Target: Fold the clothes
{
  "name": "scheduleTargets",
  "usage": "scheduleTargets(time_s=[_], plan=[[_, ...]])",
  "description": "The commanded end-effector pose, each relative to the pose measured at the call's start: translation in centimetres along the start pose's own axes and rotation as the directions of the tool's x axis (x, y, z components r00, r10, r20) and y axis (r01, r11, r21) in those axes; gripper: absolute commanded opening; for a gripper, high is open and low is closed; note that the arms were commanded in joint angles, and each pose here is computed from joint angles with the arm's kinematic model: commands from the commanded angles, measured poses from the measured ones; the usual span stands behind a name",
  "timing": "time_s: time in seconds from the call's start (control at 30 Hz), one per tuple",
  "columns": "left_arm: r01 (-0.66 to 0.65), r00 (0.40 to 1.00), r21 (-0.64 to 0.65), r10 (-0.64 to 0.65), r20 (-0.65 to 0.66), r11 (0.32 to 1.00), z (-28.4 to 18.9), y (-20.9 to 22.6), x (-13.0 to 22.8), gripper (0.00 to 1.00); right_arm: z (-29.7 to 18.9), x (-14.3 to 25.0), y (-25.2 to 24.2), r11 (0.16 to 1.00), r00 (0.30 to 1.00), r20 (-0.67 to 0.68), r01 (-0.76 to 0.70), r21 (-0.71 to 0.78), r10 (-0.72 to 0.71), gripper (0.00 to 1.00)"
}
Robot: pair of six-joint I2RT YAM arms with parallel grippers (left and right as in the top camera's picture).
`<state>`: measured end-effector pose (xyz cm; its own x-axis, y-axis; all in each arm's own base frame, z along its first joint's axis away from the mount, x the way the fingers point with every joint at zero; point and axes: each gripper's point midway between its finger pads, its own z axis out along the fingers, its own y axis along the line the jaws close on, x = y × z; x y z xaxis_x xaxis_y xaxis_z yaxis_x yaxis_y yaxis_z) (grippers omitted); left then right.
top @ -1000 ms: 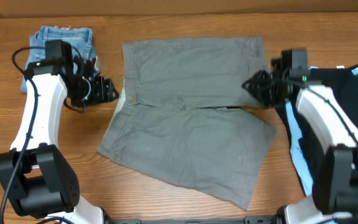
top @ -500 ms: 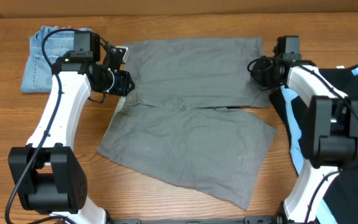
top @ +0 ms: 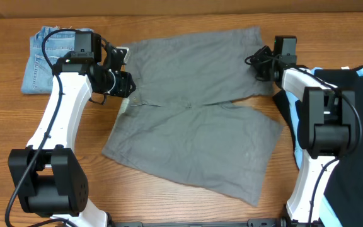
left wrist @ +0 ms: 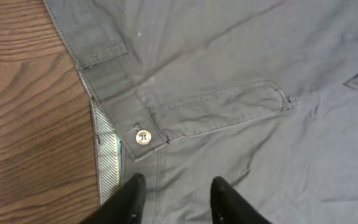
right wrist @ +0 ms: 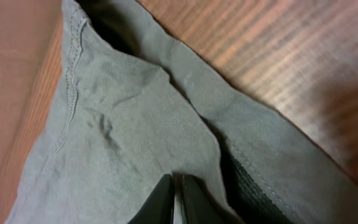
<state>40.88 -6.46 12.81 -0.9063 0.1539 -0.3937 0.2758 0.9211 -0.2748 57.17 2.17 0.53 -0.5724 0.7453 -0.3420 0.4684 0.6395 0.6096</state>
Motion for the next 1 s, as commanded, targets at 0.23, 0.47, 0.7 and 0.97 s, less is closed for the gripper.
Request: scheduleTargets(time_s=[0.23,0.47,0.7,0.97], plan=[[0.009,1.000,-0.004,-0.009,-0.004,1.000,0.2,0.3,-0.3,0.52,-5.7,-4.0,7.2,0.941,0.945,-0.006,0.325,-0.093,-0.327,0.48],[0.152,0.968,-0.163,-0.181,-0.176,0.975,-0.7,2.8,4.5,0.56,-18.1,-5.0,12.3,0.903,0.911,0.064,0.413,-0.118,-0.408,0.50],[0.291,0.878,-0.185,-0.339,-0.339,0.939,-0.9,3.3,10.5,0.40,-29.9,-2.3,13.3,0.904,0.911,0.055,0.412,-0.114,-0.409,0.54],[0.396,0.762,-0.207,-0.446,-0.470,0.895,2.1,3.0,18.2,0.35,-35.2,3.7,9.4,0.938,0.923,-0.166,0.344,-0.053,-0.348,0.55]])
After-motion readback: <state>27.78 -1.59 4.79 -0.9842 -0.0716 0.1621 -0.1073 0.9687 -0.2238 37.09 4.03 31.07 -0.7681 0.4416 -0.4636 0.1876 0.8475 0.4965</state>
